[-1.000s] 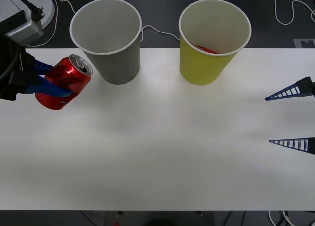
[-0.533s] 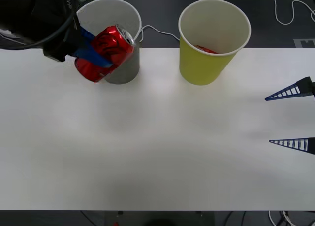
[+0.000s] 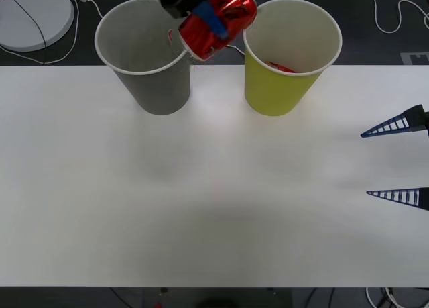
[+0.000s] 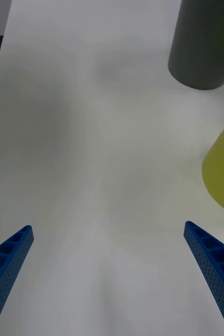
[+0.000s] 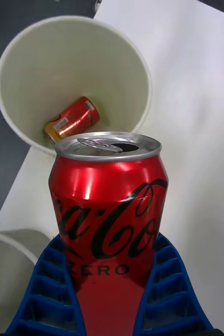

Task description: Put the can into the green bin and the plastic bottle into the gray bin

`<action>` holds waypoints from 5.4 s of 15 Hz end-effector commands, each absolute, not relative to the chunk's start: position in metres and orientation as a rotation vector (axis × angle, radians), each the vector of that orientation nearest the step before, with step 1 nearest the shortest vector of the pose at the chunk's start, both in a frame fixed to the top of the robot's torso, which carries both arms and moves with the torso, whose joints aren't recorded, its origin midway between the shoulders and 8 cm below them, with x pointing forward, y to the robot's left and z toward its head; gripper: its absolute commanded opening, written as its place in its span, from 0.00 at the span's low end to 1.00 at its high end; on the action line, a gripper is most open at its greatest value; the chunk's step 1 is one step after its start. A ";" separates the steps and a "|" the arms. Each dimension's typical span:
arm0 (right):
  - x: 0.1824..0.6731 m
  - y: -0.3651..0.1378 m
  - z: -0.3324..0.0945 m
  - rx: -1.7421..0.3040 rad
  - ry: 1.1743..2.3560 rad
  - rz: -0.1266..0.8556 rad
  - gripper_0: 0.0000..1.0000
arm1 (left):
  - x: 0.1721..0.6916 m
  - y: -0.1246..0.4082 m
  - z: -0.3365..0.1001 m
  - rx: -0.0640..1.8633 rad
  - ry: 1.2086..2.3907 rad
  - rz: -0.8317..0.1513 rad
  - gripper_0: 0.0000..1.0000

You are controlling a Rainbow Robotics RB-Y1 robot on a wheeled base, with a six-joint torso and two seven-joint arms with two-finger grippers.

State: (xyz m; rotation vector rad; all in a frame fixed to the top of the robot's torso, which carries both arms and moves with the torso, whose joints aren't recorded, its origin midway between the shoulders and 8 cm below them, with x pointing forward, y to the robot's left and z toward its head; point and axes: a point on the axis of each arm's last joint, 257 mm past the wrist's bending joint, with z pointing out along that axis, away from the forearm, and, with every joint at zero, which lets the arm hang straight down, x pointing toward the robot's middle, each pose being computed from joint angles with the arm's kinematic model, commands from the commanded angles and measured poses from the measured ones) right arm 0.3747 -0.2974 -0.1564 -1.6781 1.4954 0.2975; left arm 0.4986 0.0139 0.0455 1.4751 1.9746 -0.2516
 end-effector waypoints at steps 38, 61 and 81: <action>0.375 -0.297 -0.156 -1.678 1.495 0.298 1.00 | 0.544 0.000 0.071 1.448 1.928 -0.321 1.00; 0.375 -0.297 -0.156 -1.678 1.495 0.298 1.00 | 0.417 0.224 -0.089 1.763 1.486 -0.242 1.00; 0.375 -0.297 -0.156 -1.678 1.495 0.298 1.00 | 0.382 0.275 -0.148 1.836 1.464 -0.253 1.00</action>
